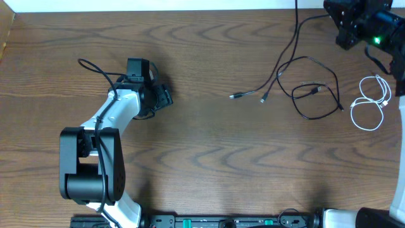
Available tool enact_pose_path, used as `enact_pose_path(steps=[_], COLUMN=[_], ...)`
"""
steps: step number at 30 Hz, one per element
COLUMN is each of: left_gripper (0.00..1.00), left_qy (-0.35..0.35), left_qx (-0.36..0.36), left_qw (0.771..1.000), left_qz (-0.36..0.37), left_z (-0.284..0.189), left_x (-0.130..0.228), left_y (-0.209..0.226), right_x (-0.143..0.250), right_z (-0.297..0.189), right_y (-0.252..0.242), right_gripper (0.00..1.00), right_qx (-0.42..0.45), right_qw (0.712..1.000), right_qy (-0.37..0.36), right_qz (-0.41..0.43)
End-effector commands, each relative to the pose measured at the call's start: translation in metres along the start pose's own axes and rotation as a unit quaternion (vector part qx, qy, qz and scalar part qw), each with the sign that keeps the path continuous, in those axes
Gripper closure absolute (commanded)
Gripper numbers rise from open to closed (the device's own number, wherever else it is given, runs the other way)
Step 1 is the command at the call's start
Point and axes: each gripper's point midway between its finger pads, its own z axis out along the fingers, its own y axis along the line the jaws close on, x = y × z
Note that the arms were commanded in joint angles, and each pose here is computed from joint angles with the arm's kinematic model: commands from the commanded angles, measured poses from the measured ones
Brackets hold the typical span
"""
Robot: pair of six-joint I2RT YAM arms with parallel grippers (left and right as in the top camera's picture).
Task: Untangle cables
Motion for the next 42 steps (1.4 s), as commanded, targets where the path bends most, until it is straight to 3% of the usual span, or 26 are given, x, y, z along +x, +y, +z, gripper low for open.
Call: enact_pose_path(steps=[1, 13, 19, 23, 28, 33, 42], left_gripper=[0.27, 0.27, 0.27, 0.27, 0.27, 0.27, 0.27], left_qy=[-0.013, -0.013, -0.013, -0.013, -0.013, -0.013, -0.013], left_qx=[-0.003, -0.003, -0.003, -0.003, -0.003, -0.003, -0.003], left_qw=[1.000, 1.000, 1.000, 1.000, 1.000, 1.000, 1.000], left_qz=[-0.001, -0.001, -0.001, -0.001, -0.001, -0.001, -0.001], left_z=[-0.007, -0.007, -0.007, -0.007, -0.007, -0.007, -0.007], left_x=[-0.006, -0.006, -0.006, -0.006, -0.006, -0.006, -0.006], left_y=[0.000, 0.000, 0.000, 0.000, 0.000, 0.000, 0.000], right_x=[-0.008, -0.019, 0.007, 0.027, 0.061, 0.098, 0.145], right_z=[0.001, 0.056, 0.082, 0.070, 0.049, 0.035, 0.012], right_y=[0.012, 0.048, -0.013, -0.071, -0.114, -0.132, -0.132], right_gripper=[0.99, 0.99, 0.99, 0.99, 0.98, 0.99, 0.99], right_qx=[-0.022, -0.074, 0.100, 0.246, 0.351, 0.389, 0.412], right_qw=[0.998, 0.992, 0.984, 0.951, 0.910, 0.878, 0.846], right_qy=[-0.013, -0.027, -0.003, 0.004, 0.038, 0.083, 0.173], right_qz=[0.050, 0.102, 0.149, 0.187, 0.217, 0.267, 0.289])
